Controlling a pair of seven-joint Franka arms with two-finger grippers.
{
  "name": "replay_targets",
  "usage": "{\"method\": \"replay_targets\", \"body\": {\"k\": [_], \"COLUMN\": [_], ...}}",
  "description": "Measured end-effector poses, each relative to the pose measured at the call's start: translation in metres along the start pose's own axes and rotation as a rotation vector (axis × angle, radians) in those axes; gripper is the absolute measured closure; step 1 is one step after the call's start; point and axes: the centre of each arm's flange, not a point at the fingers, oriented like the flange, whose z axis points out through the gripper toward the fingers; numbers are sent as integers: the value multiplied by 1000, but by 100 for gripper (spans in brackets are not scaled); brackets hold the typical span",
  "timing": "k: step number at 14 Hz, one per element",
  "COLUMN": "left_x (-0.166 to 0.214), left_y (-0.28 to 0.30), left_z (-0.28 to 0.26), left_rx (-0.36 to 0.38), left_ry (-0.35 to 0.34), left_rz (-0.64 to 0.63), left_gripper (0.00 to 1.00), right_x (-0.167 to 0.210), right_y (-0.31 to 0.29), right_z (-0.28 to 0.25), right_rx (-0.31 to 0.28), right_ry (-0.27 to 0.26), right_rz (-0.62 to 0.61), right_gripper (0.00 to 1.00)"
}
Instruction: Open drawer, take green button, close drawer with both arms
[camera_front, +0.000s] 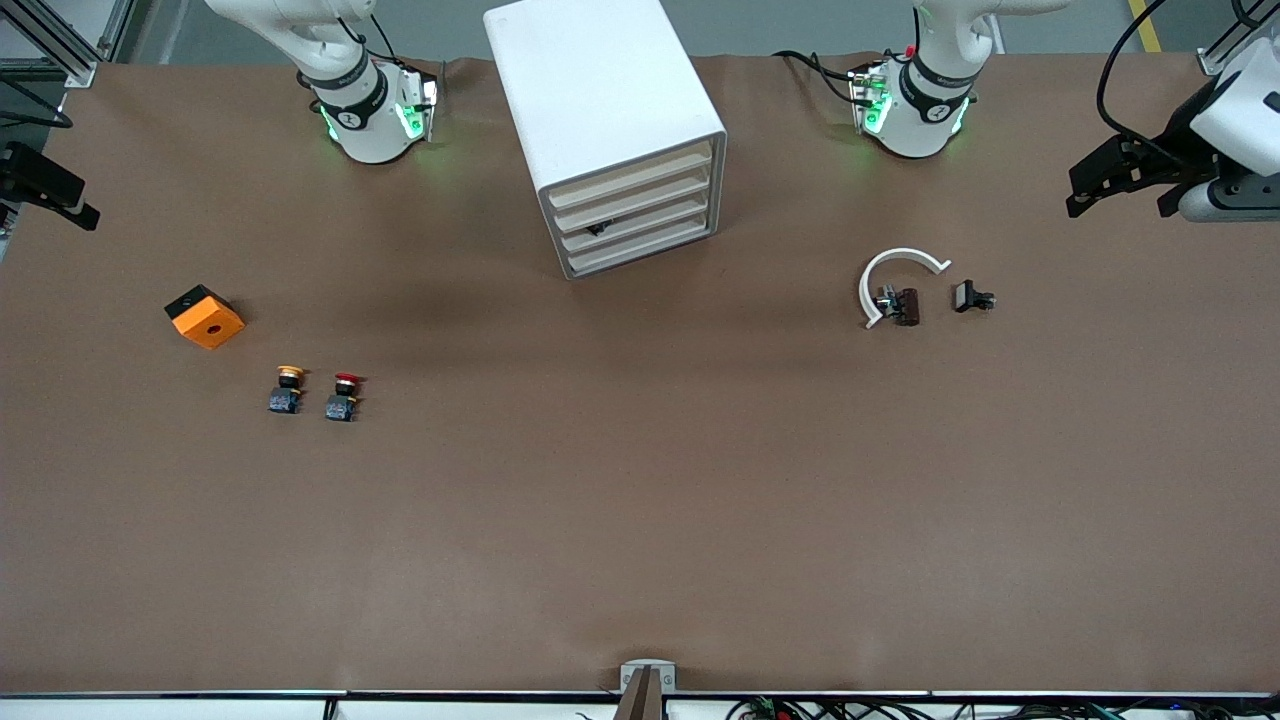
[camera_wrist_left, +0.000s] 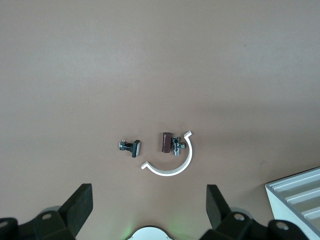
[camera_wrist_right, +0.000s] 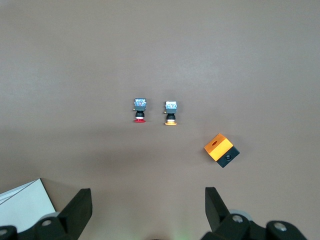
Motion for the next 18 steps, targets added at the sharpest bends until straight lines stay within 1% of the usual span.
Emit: {"method": "replay_targets", "body": {"k": [3, 6, 9, 11, 13, 15, 18], "left_x": [11, 30, 49, 50, 48, 49, 52], "left_y": [0, 1, 7, 16, 31, 57, 121], "left_z": [20, 53, 111, 157, 199, 232, 276], "left_rx": [2, -9, -22, -25, -44, -51, -61], "left_ry": [-48, -94, -97, -95, -86, -72, -68], "left_rz": [-1, -2, 0, 12, 13, -32, -155], "left_gripper": [0, 0, 0, 0, 0, 0, 0], "right_x": [0, 0, 0, 0, 0, 0, 0], "right_y": [-1, -2, -8, -9, -5, -3, -2], "right_z": [0, 0, -1, -1, -1, 0, -1], "right_rx": [0, 0, -2, -4, -4, -4, -5], "right_ry": [0, 0, 1, 1, 1, 1, 3], "right_rz": [-2, -4, -14, -16, -9, -5, -3], "right_gripper": [0, 0, 0, 0, 0, 0, 0]}}
